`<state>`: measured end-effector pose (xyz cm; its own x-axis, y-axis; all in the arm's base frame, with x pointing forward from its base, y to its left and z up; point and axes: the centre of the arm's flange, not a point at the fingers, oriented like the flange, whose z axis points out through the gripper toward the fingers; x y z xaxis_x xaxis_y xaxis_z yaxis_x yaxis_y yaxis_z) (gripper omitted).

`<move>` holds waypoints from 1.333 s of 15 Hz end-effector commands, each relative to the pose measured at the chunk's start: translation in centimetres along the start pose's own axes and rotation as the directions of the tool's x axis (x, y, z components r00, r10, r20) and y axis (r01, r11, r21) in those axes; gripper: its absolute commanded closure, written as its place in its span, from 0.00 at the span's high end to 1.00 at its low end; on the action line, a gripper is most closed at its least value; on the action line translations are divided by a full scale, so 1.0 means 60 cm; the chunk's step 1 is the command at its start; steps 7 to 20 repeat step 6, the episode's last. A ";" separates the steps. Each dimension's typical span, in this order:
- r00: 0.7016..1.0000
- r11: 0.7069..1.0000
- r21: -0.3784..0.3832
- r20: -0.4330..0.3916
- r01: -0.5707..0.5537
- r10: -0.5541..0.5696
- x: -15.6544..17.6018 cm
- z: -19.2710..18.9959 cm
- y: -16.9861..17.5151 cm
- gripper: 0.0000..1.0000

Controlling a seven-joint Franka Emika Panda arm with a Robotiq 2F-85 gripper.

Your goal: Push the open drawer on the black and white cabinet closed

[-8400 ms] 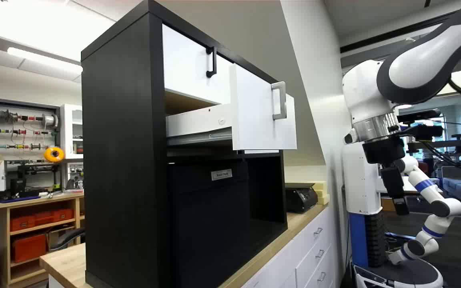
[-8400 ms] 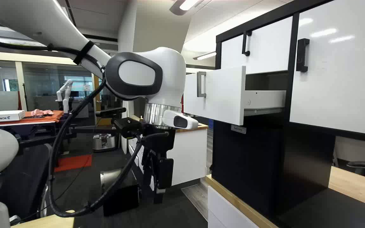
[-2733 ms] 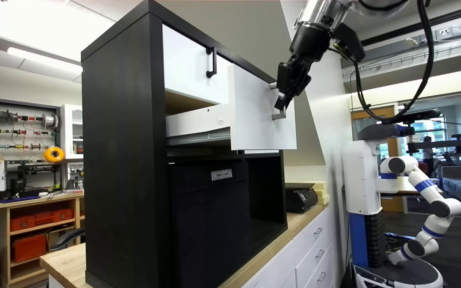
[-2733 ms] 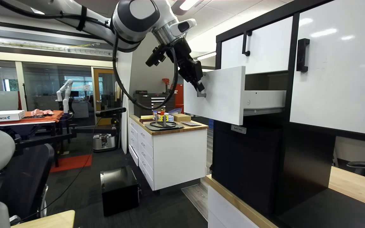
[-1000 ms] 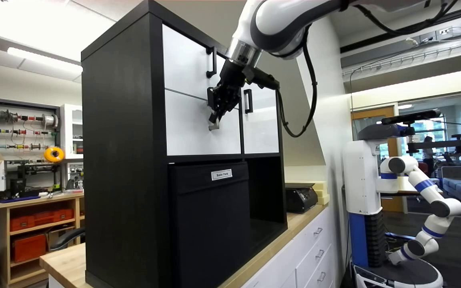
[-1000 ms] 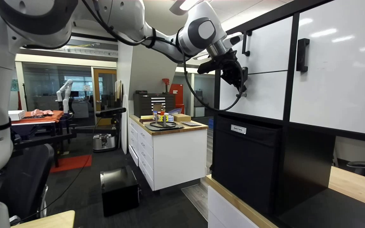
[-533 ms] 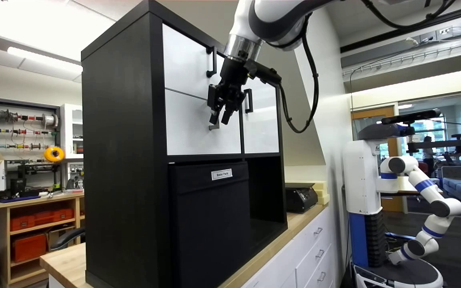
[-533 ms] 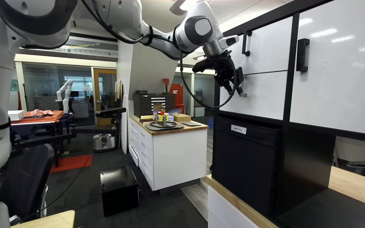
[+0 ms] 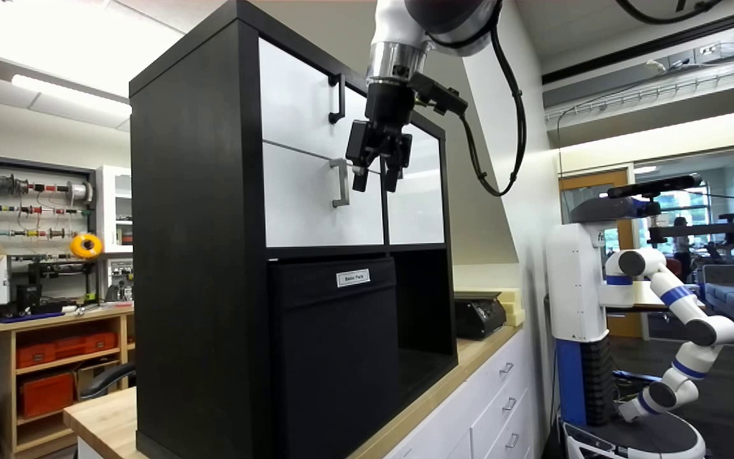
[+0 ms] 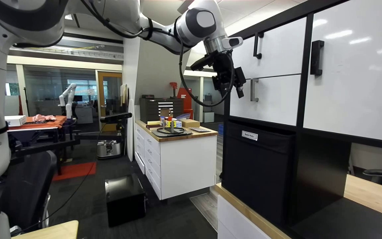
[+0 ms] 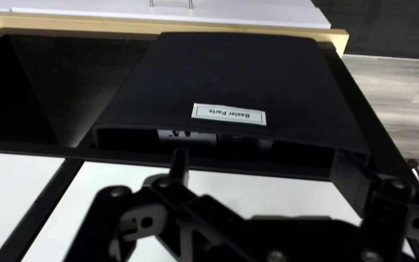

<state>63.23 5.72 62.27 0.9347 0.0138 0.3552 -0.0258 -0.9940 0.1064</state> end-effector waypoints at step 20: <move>0.996 1.000 0.015 0.092 0.011 -0.012 -0.019 0.007 -0.010 1.00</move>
